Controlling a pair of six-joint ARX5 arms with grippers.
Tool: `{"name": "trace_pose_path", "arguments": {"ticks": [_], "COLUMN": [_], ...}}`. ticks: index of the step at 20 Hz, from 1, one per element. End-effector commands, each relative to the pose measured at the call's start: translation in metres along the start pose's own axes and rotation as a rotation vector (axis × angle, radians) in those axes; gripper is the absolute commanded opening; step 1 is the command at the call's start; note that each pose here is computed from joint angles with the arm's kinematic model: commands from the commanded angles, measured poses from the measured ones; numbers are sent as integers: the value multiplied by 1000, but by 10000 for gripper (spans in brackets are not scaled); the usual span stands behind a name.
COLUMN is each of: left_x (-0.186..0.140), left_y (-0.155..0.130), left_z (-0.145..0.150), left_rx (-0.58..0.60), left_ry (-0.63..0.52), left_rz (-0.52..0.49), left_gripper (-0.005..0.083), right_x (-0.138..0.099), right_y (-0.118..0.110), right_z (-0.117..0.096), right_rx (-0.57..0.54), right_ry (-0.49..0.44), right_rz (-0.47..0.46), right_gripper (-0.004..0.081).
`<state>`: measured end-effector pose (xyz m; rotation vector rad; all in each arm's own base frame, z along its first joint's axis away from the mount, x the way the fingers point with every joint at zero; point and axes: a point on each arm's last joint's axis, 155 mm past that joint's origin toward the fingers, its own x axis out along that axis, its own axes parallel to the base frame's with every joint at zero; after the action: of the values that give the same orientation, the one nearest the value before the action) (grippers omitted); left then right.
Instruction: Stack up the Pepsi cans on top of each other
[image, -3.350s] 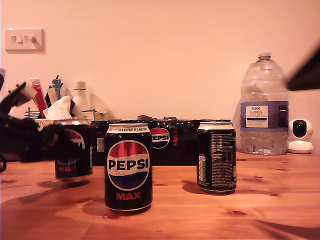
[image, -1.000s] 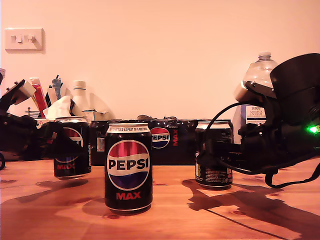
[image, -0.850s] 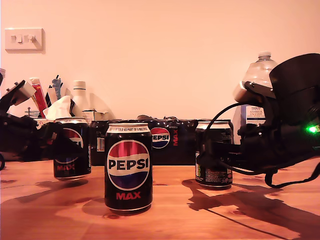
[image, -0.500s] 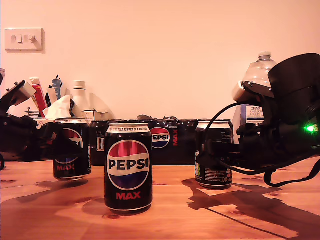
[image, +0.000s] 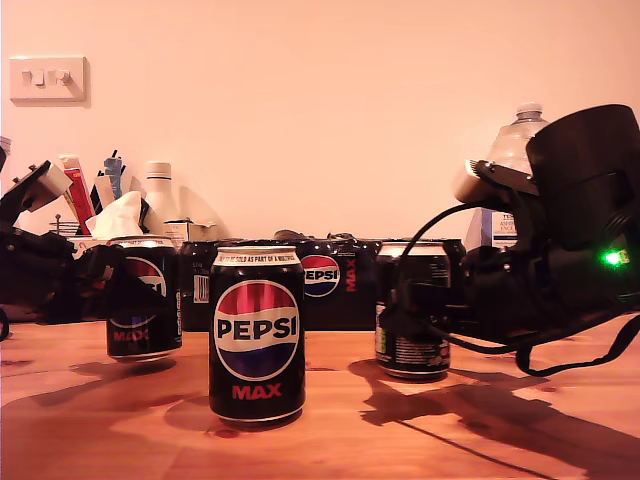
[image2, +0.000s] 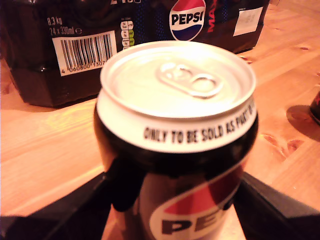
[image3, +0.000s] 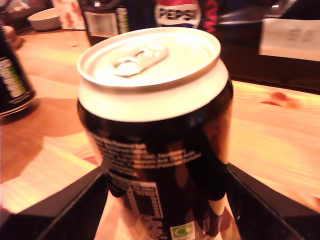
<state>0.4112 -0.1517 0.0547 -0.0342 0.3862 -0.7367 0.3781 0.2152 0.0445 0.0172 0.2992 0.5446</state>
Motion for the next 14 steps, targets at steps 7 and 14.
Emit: {"name": "trace_pose_path", "arguments": {"ticks": [7,14], "left_x": [-2,-2], "left_y": [-3,-3], "left_z": [25,25], "left_rx": [44,43], "left_ry": [-63,-61], "left_rz": [-6,-6], "left_gripper": [417,417], "right_x": [-2,-18], "right_y": [11,31], "right_z": [41,78], "right_rx": [-13,-76], "right_ry": [-113,-161], "right_rz": [29,64], "right_gripper": [575,575]}}
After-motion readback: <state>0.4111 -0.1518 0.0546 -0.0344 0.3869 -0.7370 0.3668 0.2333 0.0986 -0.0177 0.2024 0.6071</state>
